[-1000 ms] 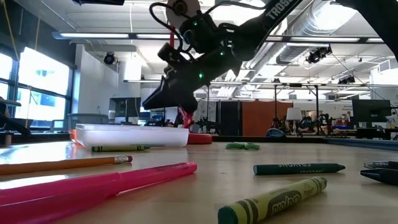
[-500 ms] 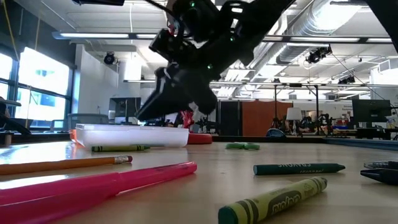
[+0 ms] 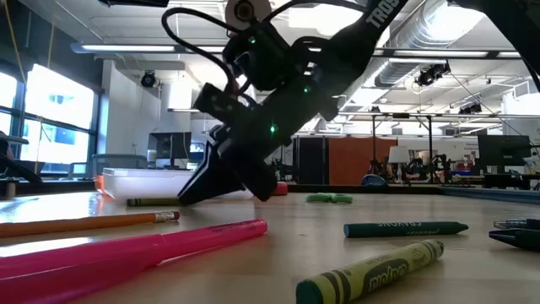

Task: Pick & place school supplies into a supply box
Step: Put the top light green crayon into the orange supply box, then put the orange pencil into the orange supply box

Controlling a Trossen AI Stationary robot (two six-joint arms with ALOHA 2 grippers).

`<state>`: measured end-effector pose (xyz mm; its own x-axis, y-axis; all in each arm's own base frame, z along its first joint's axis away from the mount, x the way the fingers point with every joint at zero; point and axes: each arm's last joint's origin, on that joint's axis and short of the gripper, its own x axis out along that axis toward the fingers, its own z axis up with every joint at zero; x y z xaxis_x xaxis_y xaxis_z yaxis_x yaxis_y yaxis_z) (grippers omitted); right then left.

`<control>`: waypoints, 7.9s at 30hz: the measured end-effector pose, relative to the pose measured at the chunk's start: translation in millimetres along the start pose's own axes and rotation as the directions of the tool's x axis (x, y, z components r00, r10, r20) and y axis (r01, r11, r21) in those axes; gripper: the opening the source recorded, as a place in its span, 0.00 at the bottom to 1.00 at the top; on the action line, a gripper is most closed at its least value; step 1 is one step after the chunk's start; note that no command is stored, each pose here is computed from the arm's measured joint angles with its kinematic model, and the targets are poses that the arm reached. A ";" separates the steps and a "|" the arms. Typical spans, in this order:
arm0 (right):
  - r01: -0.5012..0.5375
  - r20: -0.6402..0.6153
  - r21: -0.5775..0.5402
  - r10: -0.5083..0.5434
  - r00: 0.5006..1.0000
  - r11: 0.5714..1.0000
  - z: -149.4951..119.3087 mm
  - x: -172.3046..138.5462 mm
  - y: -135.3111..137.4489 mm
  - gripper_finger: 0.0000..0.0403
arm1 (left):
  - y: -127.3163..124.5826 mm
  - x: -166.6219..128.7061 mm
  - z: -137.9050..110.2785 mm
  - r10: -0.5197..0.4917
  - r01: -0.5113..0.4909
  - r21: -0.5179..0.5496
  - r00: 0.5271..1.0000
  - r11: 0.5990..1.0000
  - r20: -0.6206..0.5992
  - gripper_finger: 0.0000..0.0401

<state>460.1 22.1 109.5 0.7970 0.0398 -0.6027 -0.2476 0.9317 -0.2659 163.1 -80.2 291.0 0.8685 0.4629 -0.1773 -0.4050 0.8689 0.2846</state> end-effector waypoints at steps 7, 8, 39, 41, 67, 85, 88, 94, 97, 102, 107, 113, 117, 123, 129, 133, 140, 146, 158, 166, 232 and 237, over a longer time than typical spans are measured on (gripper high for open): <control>0.023 0.006 -0.018 -0.023 1.000 1.000 -1.8 0.4 -7.7 0.19 | 0.0 0.0 0.0 -0.001 0.001 0.000 1.000 1.000 0.000 0.29; 0.022 0.008 -0.026 -0.022 1.000 0.999 -1.8 0.4 -7.9 0.19 | 0.0 0.0 0.0 0.000 0.000 0.000 1.000 1.000 0.000 0.29; 0.004 0.065 -0.119 0.004 0.998 0.993 1.3 12.0 -39.0 0.19 | 0.0 0.0 0.0 0.001 -0.001 0.001 1.000 1.000 0.000 0.29; -0.020 0.041 -0.123 0.025 0.999 0.992 4.0 21.3 -40.4 0.19 | 0.0 0.0 -0.1 0.001 -0.001 0.006 1.000 1.000 0.000 0.29; -0.103 -0.133 -0.264 0.070 0.989 0.959 38.8 26.1 -13.8 0.19 | -0.9 0.0 -0.2 -0.034 0.034 0.009 0.999 0.999 -0.001 0.29; 0.013 -0.088 -0.212 -0.032 0.996 0.977 28.6 26.5 -58.3 0.19 | -1.0 -0.1 -0.1 -0.035 0.035 0.008 0.999 0.999 -0.001 0.29; -0.015 -0.075 -0.206 0.000 0.997 0.979 27.9 26.3 -60.0 0.19 | -1.0 -0.1 -0.1 -0.035 0.035 0.008 0.999 0.999 -0.001 0.29; -0.071 -0.048 -0.206 0.063 0.997 0.976 28.4 28.1 -55.5 0.19 | -1.0 -0.1 -0.1 -0.035 0.035 0.008 0.999 0.999 -0.001 0.29; -0.076 -0.067 -0.202 0.063 0.996 0.976 23.7 30.9 -55.1 0.19 | -1.0 -0.1 -0.2 -0.035 0.035 0.008 0.999 0.999 -0.001 0.29; -0.071 -0.070 -0.196 0.058 0.996 0.978 17.9 35.2 -58.3 0.19 | -1.0 0.0 -0.4 -0.035 0.035 0.009 0.999 0.999 -0.001 0.29; -0.061 -0.079 -0.192 0.047 0.996 0.979 15.8 35.4 -61.5 0.19 | -1.1 0.1 -0.7 -0.035 0.035 0.011 0.999 0.999 -0.003 0.29; -0.079 -0.088 -0.178 0.064 0.994 0.981 13.7 35.0 -62.8 0.17 | -1.2 0.0 -0.7 -0.035 0.035 0.011 0.999 0.999 -0.003 0.29; -0.098 -0.120 -0.171 0.078 0.990 0.980 10.6 34.5 -61.8 0.08 | -1.2 0.0 -0.8 -0.035 0.035 0.012 0.999 0.999 -0.004 0.29; -0.108 -0.135 -0.125 0.091 0.987 0.986 9.3 34.4 -60.4 0.05 | -1.2 0.0 -0.8 -0.035 0.035 0.012 0.999 0.999 -0.004 0.29; -0.113 -0.150 -0.076 0.101 0.984 0.991 16.9 34.4 -41.3 0.04 | -1.2 0.0 -0.8 -0.035 0.035 0.012 0.999 0.999 -0.004 0.29; -0.063 -0.162 -0.072 0.051 0.986 0.995 28.9 28.6 -27.3 0.02 | -1.5 0.0 -0.9 -0.048 0.048 0.013 0.999 0.999 -0.005 0.29; 0.065 -0.174 -0.175 -0.095 0.980 0.983 60.1 -6.7 -33.1 0.03 | -1.5 0.0 -1.2 -0.048 0.048 0.016 0.999 0.999 -0.006 0.29; 0.166 -0.112 -0.204 -0.191 0.975 0.965 70.4 -29.1 -72.0 0.01 | -1.5 0.0 -0.9 -0.052 0.052 0.014 0.999 0.999 -0.005 0.29; 0.169 -0.217 -0.072 -0.180 0.959 0.983 19.4 -29.9 -142.4 0.03 | -1.5 -0.1 0.0 -0.053 0.053 0.008 0.999 0.999 -0.001 0.29; 0.137 -0.201 -0.160 -0.168 0.965 0.978 19.1 -22.0 -135.6 0.14 | -1.5 0.0 -0.2 -0.052 0.052 0.009 0.999 0.999 -0.002 0.29; -0.326 -0.031 -0.112 0.324 0.945 0.939 49.2 44.4 102.5 0.03 | 1.1 -21.2 11.3 -0.140 0.150 -0.108 0.985 0.983 0.097 0.29; -0.243 -0.051 -0.223 0.238 0.970 0.944 64.5 24.6 82.7 0.01 | 3.7 -22.4 12.6 -0.136 0.149 -0.123 0.985 0.981 0.105 0.29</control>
<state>494.8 123.4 121.2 0.6858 0.2416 -0.6866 -0.5504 0.7894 -0.2720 145.8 -89.5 307.9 0.9409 0.3189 -0.1142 -0.3031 0.9431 0.1371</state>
